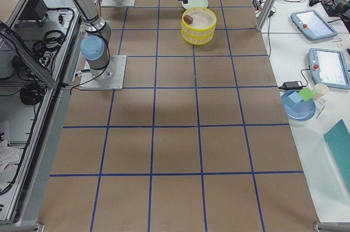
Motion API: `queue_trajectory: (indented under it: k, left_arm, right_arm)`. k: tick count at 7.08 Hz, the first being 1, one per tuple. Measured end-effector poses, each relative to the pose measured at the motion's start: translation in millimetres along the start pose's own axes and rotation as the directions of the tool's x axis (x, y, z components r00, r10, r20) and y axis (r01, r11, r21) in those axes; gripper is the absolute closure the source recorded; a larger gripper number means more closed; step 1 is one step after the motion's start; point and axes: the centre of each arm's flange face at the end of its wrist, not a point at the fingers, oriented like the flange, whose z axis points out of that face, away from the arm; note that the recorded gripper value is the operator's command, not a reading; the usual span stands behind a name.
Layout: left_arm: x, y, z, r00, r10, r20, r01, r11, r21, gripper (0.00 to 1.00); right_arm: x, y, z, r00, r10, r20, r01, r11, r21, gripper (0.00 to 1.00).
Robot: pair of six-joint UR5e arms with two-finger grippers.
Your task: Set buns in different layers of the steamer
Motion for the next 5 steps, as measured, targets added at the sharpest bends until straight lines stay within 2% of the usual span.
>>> queue_trajectory:
  k: [3,5]
  left_arm:
    - [-45,29,-62,0.990,-0.019,0.137,0.021,1.000,-0.013,0.00]
    - [-51,51,-82,0.988,-0.025,0.155,0.031,0.999,-0.036,0.00]
  right_arm:
    - [2,-2,-4,0.999,-0.007,-0.043,0.009,0.999,0.035,0.00]
    - [3,-6,9,0.997,-0.016,-0.073,0.016,1.000,-0.007,0.00]
